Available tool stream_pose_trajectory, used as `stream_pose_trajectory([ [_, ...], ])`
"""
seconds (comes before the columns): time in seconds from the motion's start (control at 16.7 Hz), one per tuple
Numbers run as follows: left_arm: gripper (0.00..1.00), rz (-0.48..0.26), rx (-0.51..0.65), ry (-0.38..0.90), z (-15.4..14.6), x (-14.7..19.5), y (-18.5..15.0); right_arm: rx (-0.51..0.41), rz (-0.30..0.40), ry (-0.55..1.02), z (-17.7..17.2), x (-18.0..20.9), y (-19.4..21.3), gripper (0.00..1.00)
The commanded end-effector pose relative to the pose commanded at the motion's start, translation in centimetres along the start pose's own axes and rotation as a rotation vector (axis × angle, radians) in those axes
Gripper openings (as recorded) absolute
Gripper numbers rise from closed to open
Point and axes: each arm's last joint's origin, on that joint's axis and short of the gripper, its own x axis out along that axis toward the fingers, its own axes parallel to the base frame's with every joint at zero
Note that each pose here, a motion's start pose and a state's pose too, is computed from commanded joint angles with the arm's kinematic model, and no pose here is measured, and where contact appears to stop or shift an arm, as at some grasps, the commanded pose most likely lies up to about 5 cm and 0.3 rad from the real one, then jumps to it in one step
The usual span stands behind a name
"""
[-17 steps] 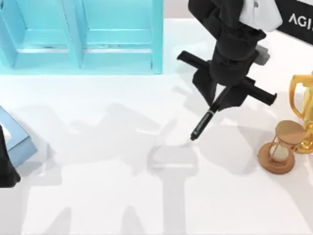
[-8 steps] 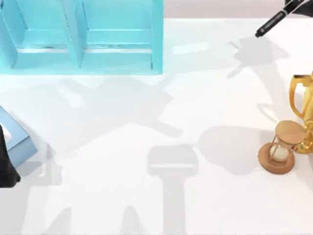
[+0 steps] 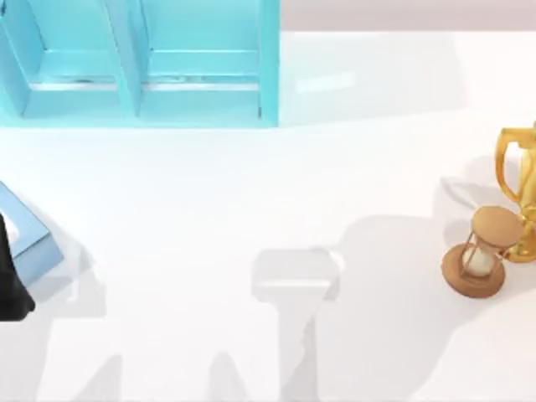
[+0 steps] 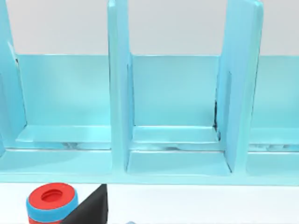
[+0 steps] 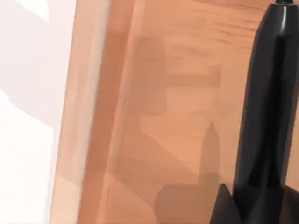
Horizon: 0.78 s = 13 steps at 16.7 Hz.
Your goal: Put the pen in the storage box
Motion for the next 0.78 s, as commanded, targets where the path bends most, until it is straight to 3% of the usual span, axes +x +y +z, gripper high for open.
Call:
stream_pose_trajectory([
  [0.12, 1.0, 0.0, 0.0, 0.0, 0.0, 0.0, 0.0, 0.099, -0.084, 0.044, 2.4, 1.3, -3.3, 0.0],
  [0.3, 1.0, 0.0, 0.0, 0.0, 0.0, 0.0, 0.0, 0.181, -0.145, 0.097, 3.6, 2.3, -6.0, 0.0],
  [0.78, 1.0, 0.0, 0.0, 0.0, 0.0, 0.0, 0.0, 0.173, -0.148, 0.098, 2.6, 2.6, -5.2, 0.0],
])
